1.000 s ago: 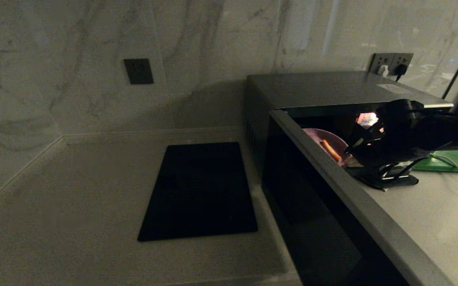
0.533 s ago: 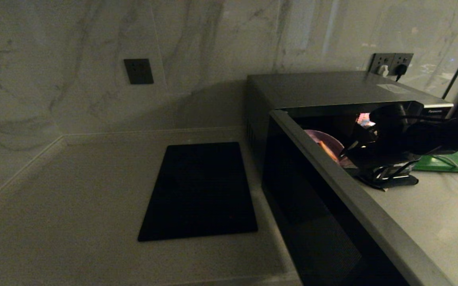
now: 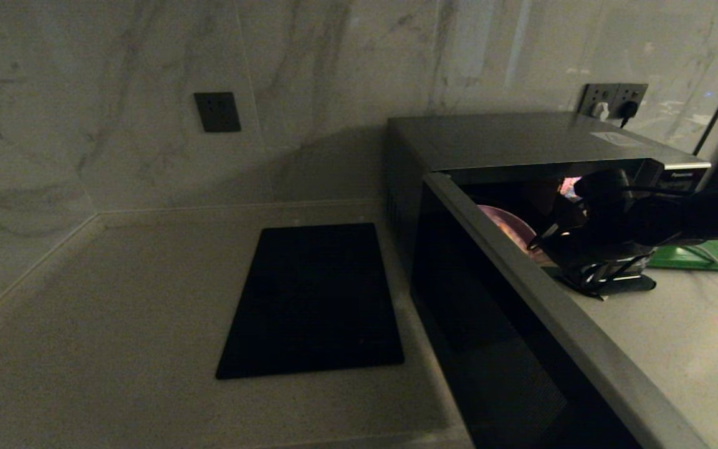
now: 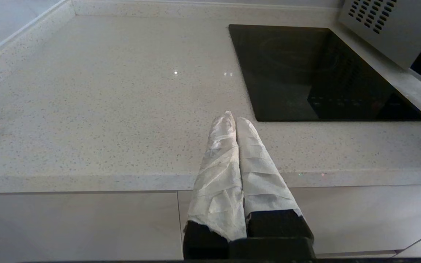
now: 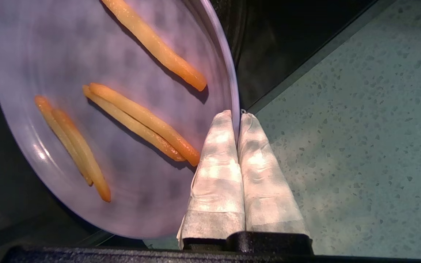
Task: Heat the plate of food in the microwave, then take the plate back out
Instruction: Put the plate in the microwave oven, then close the microwave oven
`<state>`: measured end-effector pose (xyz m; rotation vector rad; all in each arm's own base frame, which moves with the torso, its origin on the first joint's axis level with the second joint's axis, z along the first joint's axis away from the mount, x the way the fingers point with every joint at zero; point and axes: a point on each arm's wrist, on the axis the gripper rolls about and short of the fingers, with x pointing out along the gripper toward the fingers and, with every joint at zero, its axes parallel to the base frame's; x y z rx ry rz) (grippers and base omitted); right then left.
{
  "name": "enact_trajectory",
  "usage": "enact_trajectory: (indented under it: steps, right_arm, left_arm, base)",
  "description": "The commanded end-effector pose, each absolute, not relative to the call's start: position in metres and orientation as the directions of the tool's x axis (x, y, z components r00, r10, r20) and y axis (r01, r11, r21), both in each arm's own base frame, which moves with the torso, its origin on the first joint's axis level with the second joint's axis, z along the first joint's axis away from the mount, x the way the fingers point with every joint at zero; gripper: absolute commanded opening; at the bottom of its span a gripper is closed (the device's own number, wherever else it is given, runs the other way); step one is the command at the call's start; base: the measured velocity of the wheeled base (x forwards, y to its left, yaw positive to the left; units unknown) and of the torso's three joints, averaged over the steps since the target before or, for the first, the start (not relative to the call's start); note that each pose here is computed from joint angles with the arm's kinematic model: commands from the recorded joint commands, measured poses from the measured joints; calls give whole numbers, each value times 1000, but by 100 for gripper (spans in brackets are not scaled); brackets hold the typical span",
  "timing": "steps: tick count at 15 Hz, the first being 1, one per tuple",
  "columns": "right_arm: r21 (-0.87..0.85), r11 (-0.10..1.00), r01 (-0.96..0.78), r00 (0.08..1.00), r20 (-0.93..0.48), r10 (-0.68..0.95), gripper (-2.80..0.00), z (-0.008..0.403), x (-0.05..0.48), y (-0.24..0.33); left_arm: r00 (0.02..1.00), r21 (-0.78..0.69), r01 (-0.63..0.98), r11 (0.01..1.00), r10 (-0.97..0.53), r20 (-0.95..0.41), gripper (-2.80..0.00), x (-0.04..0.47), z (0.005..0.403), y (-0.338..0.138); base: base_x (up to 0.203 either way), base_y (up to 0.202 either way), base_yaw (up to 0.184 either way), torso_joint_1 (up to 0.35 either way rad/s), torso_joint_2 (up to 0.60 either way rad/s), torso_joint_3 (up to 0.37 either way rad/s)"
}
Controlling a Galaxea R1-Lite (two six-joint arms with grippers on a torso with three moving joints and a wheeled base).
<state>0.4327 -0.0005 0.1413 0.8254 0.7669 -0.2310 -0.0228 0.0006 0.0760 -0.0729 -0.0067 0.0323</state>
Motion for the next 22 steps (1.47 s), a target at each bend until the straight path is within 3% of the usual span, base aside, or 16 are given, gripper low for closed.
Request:
enact_trajectory:
  steps: [1, 2, 3, 13, 19, 20, 22]
  right_arm:
    - [578, 668, 469, 713, -694, 100, -280, 141, 433, -1]
    - [579, 668, 468, 714, -693, 100, -280, 142, 433, -1]
    - [580, 667, 468, 716, -691, 98, 0, 143, 433, -2]
    - [612, 664, 429, 766, -637, 92, 0, 176, 420, -3]
    - [606, 674, 422, 793, -607, 49, 0, 216, 361, -3]
    - [594, 688, 417, 797, -602, 37, -280, 222, 346, -3]
    - [558, 721, 410, 806, -592, 0, -280, 233, 306, -3]
  left_arm:
    - [999, -74, -33, 997, 34, 5, -280, -23, 76, 1]
    - [999, -74, -33, 997, 34, 5, -280, -23, 76, 1]
    - [999, -74, -33, 997, 34, 5, -280, -23, 76, 1]
    - [999, -74, -33, 997, 34, 5, -280, -23, 76, 1]
    - [999, -74, -33, 997, 34, 6, -280, -23, 76, 1]
    - [999, -74, -33, 997, 34, 5, -280, -23, 76, 1]
    - [999, -74, -33, 997, 34, 5, -280, -23, 76, 1]
  base:
    - [0, 0, 0, 0, 0, 0]
    - [0, 0, 0, 0, 0, 0]
    - [0, 0, 0, 0, 0, 0]
    - [0, 0, 0, 0, 0, 0]
    - [0, 0, 0, 0, 0, 0]
    - [0, 0, 0, 0, 0, 0]
    - [0, 0, 0, 0, 0, 0]
